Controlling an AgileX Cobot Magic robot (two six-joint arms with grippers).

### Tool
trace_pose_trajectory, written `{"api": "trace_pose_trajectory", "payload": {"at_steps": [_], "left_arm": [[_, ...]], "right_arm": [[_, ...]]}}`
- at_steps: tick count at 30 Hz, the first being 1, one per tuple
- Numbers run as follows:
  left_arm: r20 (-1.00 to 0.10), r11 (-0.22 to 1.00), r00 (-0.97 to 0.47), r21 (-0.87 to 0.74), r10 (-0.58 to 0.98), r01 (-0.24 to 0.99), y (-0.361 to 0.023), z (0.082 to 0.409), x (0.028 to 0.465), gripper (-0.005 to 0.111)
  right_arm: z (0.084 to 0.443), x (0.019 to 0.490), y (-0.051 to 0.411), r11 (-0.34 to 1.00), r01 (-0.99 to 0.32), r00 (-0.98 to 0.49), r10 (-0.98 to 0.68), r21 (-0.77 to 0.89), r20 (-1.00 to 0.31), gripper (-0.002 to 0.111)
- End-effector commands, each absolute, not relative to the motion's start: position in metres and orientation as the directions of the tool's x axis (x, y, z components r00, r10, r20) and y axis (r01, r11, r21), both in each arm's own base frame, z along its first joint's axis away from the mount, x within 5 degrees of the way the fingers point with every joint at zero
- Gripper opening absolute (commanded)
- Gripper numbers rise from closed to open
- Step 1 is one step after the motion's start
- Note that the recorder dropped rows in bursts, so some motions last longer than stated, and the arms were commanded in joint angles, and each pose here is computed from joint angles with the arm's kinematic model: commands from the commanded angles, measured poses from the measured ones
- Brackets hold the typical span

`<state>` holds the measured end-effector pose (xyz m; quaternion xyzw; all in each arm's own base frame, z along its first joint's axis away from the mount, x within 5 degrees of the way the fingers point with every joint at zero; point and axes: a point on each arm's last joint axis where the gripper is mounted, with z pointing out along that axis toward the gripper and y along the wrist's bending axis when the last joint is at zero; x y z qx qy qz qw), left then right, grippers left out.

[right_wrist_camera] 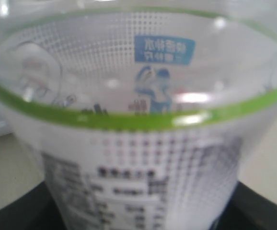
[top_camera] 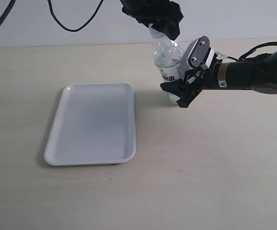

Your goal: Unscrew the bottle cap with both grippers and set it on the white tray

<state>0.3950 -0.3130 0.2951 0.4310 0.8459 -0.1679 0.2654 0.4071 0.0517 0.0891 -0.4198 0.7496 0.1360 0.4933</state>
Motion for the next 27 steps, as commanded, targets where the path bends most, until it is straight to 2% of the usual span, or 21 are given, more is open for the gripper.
{"api": "trace_pose_trajectory", "payload": {"at_steps": [1,27], "left_arm": [[-0.607,0.571,-0.483,-0.057,0.631,0.819,-0.313,0.299,0.394,0.07],[-0.63,0.572,-0.47,-0.05,0.618,0.819,-0.312,0.31,0.392,0.07]], "right_arm": [[0.08,0.405,0.049,0.605,-0.764,-0.198,-0.549,-0.223,-0.812,0.0],[0.08,0.405,0.049,0.605,-0.764,-0.198,-0.549,-0.223,-0.812,0.0]]}}
